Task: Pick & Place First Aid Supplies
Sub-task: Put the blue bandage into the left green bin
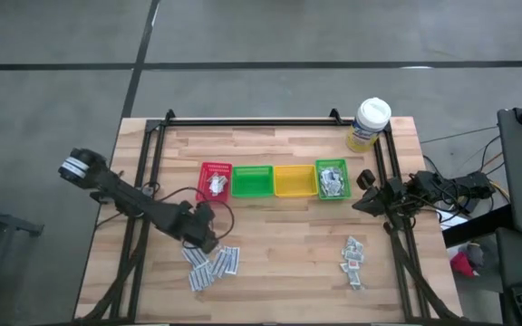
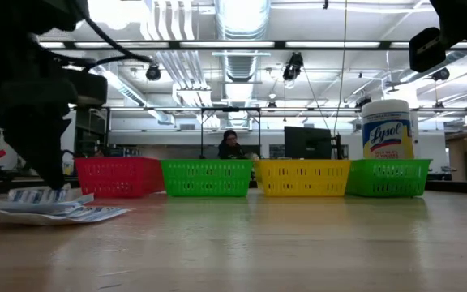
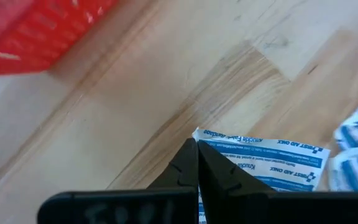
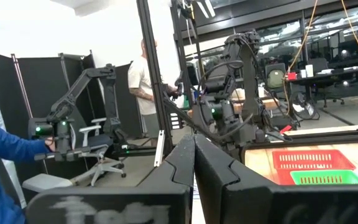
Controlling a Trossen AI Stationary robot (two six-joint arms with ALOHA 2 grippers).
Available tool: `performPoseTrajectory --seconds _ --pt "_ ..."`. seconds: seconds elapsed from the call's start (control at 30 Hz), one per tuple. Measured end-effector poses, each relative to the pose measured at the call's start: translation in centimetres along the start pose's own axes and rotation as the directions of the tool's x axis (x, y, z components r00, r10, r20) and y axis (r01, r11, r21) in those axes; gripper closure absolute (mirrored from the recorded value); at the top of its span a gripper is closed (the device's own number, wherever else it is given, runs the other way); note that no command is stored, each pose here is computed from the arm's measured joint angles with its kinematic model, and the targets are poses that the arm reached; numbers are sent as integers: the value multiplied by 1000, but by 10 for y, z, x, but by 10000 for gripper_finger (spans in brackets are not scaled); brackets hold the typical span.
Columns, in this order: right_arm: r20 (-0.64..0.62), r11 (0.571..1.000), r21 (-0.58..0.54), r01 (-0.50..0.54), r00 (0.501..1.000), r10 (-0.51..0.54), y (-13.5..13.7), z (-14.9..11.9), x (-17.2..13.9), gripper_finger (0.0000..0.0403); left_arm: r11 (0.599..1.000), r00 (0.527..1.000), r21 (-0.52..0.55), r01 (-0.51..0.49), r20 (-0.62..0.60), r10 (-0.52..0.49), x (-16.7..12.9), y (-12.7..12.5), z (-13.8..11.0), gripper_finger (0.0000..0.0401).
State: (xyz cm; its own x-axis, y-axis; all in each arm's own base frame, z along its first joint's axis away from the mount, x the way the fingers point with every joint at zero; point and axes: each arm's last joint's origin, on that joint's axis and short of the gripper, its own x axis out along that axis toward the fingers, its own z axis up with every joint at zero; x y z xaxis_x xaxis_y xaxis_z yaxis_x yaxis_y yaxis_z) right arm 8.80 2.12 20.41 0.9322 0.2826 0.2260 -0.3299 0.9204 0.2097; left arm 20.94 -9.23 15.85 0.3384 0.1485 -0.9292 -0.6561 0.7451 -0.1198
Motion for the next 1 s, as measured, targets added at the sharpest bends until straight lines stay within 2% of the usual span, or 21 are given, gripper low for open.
performPoseTrajectory --seconds 0.43,0.7,0.9,1.0 --pt "0 1000 0 0 1000 0 0 0 0 394 987 971 2 161 178 -159 -44 8 13 401" --pt "0 1000 0 0 1000 0 0 0 0 394 930 879 110 350 305 -367 -63 -5 25 401" --pt "0 1000 -1 0 1000 0 0 0 0 394 892 812 171 417 370 -451 -65 -17 33 401" --pt "0 1000 -2 0 1000 0 0 0 0 394 880 764 192 434 439 -473 -66 -23 41 401"
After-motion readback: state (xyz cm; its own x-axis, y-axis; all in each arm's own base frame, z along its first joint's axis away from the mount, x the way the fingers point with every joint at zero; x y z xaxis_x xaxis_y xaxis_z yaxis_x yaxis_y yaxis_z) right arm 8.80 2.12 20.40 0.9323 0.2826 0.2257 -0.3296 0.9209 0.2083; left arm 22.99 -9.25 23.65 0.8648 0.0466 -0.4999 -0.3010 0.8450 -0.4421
